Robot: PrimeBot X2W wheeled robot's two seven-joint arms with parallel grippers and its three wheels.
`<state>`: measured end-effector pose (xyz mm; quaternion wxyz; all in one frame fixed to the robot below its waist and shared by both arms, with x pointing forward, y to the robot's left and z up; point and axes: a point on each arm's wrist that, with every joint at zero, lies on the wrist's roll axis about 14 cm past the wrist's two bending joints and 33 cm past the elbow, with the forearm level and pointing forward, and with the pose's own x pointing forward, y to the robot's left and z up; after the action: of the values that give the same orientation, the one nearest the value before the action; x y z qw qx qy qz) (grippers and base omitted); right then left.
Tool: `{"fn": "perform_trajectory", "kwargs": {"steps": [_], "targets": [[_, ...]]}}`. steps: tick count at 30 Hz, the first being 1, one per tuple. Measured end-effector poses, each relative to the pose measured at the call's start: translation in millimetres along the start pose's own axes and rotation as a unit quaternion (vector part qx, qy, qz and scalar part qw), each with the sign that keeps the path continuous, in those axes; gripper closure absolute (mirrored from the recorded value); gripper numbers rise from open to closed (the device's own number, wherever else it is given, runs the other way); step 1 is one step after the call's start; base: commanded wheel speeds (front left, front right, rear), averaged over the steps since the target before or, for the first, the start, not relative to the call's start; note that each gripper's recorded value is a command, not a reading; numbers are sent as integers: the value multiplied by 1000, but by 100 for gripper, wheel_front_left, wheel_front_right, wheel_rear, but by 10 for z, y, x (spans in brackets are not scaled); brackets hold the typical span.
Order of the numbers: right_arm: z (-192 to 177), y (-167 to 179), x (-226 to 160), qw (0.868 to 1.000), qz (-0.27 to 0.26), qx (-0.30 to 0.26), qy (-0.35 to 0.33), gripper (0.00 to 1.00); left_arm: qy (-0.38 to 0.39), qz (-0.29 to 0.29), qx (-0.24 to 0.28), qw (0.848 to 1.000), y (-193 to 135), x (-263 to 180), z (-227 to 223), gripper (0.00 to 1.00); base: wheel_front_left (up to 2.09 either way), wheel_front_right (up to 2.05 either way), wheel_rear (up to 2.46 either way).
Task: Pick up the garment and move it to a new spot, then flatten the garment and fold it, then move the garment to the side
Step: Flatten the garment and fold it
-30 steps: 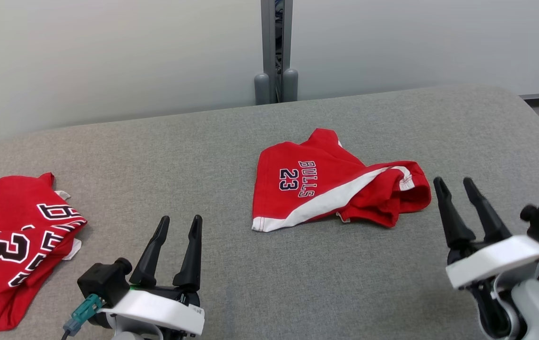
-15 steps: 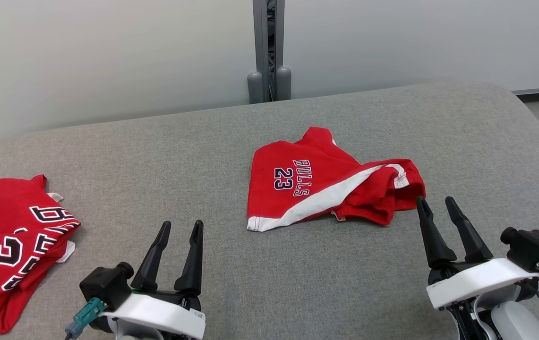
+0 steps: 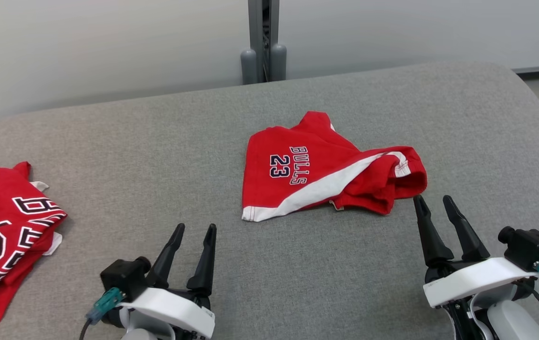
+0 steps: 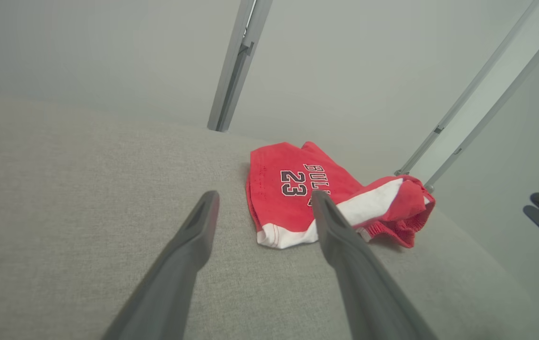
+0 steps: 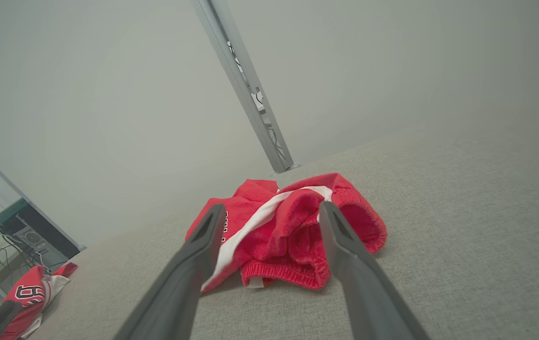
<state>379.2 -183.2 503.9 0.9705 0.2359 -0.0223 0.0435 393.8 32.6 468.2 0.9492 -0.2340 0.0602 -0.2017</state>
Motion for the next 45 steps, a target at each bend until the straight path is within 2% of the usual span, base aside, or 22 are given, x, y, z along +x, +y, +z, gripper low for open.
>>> {"fn": "perform_trajectory", "kwargs": {"steps": [6, 16, 19, 22, 28, 36, 45], "targets": [[-58, -76, 55, 1000, -16, 4, 5, 0, 83, -19, 28, 996, -11, 189, -473, 0, 0, 0, 0], [-154, -225, 126, 999, -43, 1, 15, 0, 213, -49, 61, 974, -20, 640, -1003, 0, 0, 0, 0], [-173, -278, 129, 999, -52, 1, 17, 0, 221, -54, 62, 972, -17, 745, -1052, 0, 0, 0, 0], [-187, -324, 121, 998, -59, 0, 19, 0, 224, -55, 38, 972, -53, 799, -1080, 0, 0, 0, 0], [-207, -346, 139, 998, -63, -1, 21, 0, 235, -68, 36, 969, -119, 830, -1122, 0, 0, 0, 0], [-217, -328, 155, 998, -58, -5, 24, 0, 247, -92, 25, 964, -312, 680, -1154, 0, 0, 0, 0], [-226, -289, 194, 998, -50, -8, 26, 0, 234, -104, 23, 966, -351, 634, -1125, 0, 0, 0, 0]]}}
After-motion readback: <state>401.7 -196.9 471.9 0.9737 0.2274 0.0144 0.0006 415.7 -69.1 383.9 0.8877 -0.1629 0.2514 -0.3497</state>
